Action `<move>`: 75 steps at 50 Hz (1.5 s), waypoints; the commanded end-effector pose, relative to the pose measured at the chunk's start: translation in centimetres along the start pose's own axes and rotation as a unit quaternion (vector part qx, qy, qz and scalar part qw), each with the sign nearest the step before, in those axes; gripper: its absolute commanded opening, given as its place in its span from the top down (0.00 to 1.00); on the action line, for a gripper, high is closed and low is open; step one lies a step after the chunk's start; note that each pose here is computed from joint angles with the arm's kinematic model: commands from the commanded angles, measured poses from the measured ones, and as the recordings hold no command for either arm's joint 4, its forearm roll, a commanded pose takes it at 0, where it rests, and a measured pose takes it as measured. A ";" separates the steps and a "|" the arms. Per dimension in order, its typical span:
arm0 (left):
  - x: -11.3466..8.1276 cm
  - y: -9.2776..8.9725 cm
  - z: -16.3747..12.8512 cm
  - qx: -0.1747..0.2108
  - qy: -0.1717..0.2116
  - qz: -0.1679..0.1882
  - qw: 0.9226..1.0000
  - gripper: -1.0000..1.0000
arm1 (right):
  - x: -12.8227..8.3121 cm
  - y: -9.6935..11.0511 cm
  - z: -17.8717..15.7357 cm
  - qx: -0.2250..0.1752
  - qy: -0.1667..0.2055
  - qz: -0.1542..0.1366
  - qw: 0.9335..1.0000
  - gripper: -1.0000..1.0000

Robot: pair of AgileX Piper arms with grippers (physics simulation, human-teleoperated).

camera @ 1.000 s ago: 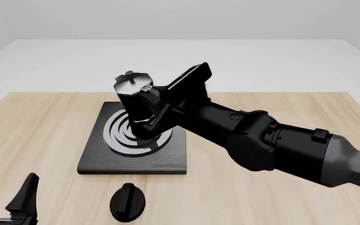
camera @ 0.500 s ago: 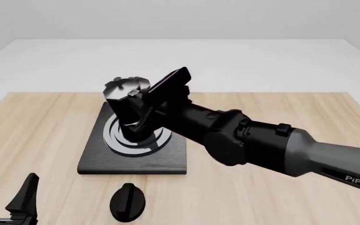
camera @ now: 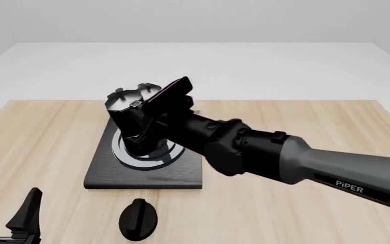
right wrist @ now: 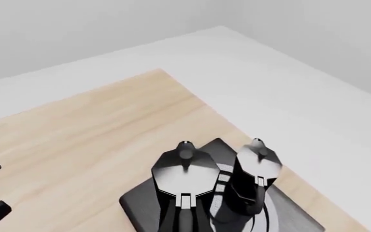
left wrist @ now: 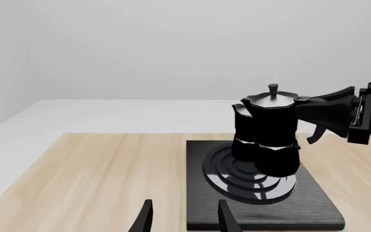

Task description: Put both moka pots on the stove.

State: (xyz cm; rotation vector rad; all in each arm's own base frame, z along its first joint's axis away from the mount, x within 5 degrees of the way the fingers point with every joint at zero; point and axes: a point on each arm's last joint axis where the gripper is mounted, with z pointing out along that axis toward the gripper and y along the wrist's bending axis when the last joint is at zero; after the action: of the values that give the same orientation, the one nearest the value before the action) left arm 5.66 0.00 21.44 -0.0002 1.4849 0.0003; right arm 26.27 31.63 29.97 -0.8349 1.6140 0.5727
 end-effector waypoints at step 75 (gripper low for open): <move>0.0 0.0 0.0 0.000 0.000 0.000 1.000 0.00 | 1.7 -1.5 7.1 0.016 0.005 0.033 0.999 1.00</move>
State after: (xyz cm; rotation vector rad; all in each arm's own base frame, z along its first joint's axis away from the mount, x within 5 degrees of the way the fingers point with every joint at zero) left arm 5.66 0.00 21.44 -0.0002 1.4849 0.0002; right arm 31.18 35.24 25.77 -0.7966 1.6946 0.5678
